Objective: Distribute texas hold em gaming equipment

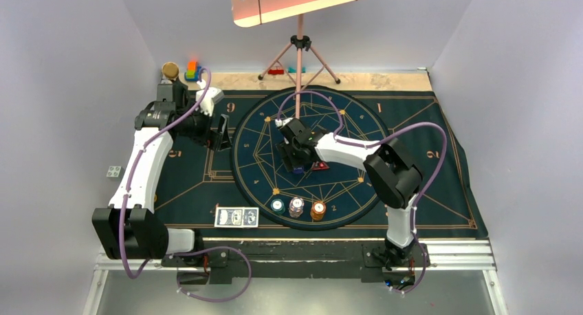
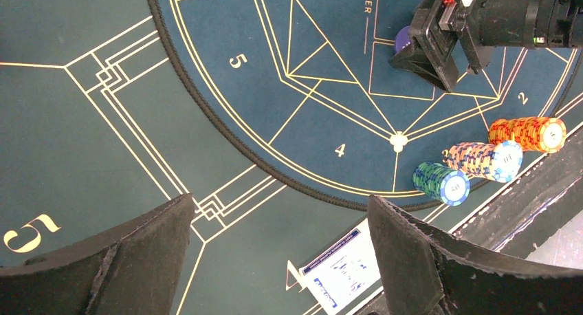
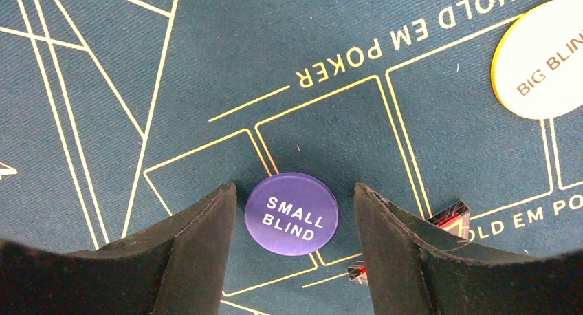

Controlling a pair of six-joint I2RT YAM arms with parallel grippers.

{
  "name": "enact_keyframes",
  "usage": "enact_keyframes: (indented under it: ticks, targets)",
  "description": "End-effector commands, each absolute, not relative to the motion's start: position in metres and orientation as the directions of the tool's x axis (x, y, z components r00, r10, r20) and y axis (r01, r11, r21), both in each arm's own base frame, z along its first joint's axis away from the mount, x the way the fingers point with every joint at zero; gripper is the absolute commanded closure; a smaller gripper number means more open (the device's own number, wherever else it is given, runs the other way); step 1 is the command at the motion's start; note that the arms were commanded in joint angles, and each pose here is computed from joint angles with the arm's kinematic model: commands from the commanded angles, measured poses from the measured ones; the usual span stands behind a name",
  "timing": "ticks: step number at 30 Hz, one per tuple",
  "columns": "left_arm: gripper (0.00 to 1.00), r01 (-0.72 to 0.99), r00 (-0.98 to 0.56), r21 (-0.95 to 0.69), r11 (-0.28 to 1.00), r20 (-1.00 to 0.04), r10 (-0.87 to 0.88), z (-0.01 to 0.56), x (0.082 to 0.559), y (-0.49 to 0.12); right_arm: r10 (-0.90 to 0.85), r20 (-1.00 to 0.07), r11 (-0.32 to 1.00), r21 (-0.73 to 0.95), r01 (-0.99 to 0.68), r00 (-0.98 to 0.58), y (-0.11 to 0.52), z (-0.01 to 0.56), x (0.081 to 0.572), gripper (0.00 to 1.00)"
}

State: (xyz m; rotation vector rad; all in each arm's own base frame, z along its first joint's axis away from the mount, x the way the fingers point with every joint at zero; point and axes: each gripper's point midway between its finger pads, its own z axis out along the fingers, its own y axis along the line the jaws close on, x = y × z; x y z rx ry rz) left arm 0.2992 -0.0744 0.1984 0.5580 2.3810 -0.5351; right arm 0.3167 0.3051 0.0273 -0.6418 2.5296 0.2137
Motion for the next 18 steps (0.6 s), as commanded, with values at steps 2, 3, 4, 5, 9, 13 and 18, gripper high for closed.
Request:
enact_keyframes:
  ticks: [2,3,4,5,9,13,18]
  targets:
    - [0.00,0.532,-0.673,-0.211,0.820,-0.693,0.258,0.217,0.302,-0.076,-0.410,-0.491,0.884,-0.006,-0.467,-0.769,0.298,0.029,0.305,0.32]
    - [0.00,0.533,-0.673,-0.211,0.820,-0.694,0.258,0.217,0.302,-0.077,-0.411,-0.488,0.884,-0.007,-0.467,-0.770,0.296,0.029,0.303,0.32]
    - [0.00,0.532,-0.674,-0.212,0.820,-0.693,0.257,0.217,0.302,-0.077,-0.412,-0.486,0.884,-0.007,-0.468,-0.771,0.295,0.029,0.300,0.32]
    - [0.00,0.532,-0.674,-0.212,0.820,-0.692,0.258,0.216,0.301,-0.076,-0.414,-0.483,0.883,-0.007,-0.469,-0.772,0.295,0.029,0.298,0.32]
    - [0.00,0.534,-0.673,-0.203,0.821,-0.690,0.267,0.212,0.302,-0.075,-0.417,-0.484,0.879,-0.002,-0.476,-0.769,0.299,0.029,0.293,0.44]
    - [0.00,0.528,-0.682,-0.210,0.823,-0.682,0.264,0.209,0.302,-0.075,-0.433,-0.474,0.870,0.001,-0.493,-0.766,0.308,0.031,0.289,0.65]
    - [0.00,0.503,-0.702,-0.231,0.833,-0.671,0.239,0.205,0.302,-0.073,-0.458,-0.497,0.839,0.034,-0.544,-0.737,0.333,0.046,0.288,0.75]
